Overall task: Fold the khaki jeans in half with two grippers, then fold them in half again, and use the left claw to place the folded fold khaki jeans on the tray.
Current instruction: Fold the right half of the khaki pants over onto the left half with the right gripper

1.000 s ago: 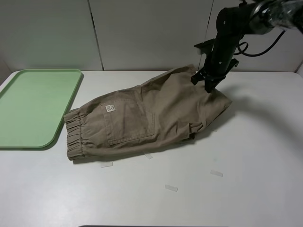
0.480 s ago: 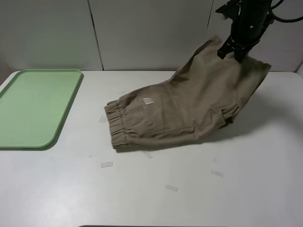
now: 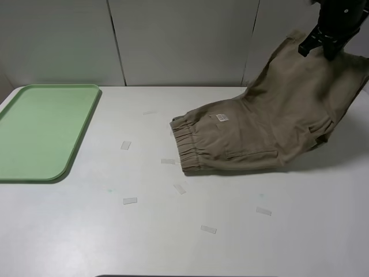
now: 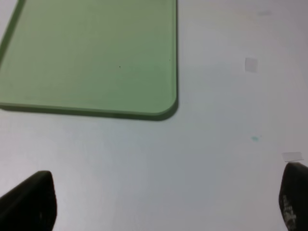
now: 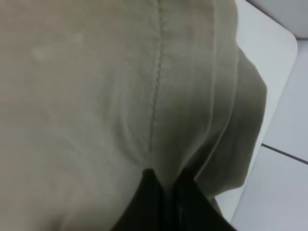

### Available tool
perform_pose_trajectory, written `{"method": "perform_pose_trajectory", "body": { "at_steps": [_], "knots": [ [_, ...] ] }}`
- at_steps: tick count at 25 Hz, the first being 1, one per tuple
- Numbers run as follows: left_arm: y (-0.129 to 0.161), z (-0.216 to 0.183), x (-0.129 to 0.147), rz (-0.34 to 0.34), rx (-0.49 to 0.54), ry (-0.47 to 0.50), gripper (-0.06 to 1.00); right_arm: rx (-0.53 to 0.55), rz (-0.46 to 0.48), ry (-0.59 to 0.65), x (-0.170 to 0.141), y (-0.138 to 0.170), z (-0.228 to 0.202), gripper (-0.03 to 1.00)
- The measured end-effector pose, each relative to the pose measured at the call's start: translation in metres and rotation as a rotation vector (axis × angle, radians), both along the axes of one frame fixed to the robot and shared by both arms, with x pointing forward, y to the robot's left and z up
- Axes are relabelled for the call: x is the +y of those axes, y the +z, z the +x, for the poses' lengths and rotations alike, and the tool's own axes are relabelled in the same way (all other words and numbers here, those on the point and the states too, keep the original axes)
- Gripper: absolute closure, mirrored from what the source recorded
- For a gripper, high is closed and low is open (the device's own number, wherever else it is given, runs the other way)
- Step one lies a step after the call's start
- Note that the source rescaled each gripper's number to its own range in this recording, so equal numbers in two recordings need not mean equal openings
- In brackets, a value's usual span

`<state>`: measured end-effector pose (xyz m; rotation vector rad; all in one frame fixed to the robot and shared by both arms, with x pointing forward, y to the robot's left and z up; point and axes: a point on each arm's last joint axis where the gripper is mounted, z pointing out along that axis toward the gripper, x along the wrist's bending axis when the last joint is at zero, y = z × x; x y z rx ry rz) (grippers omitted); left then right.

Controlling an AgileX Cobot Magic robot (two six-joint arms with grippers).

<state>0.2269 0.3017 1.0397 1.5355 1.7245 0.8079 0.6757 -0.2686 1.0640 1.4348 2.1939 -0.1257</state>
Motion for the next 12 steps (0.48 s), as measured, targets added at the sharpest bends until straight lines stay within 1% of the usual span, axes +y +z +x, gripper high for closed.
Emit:
{"method": "perform_pose_trajectory", "body": {
  "at_steps": [3,6,9,12],
  "knots": [
    [0.000,0.000,0.000,0.000,0.000,0.000,0.04,0.001,0.017,0.010,0.009,0.001,-0.001,0.95],
    [0.000,0.000,0.000,0.000,0.000,0.000,0.04,-0.007,0.037,0.012,0.024,0.000,-0.003,0.95],
    [0.000,0.000,0.000,0.000,0.000,0.000,0.04,-0.018,0.053,0.028,0.048,0.000,-0.007,0.95],
    [0.000,0.000,0.000,0.000,0.000,0.000,0.04,-0.022,0.082,0.069,0.081,0.000,-0.015,0.95]
  ]
}}
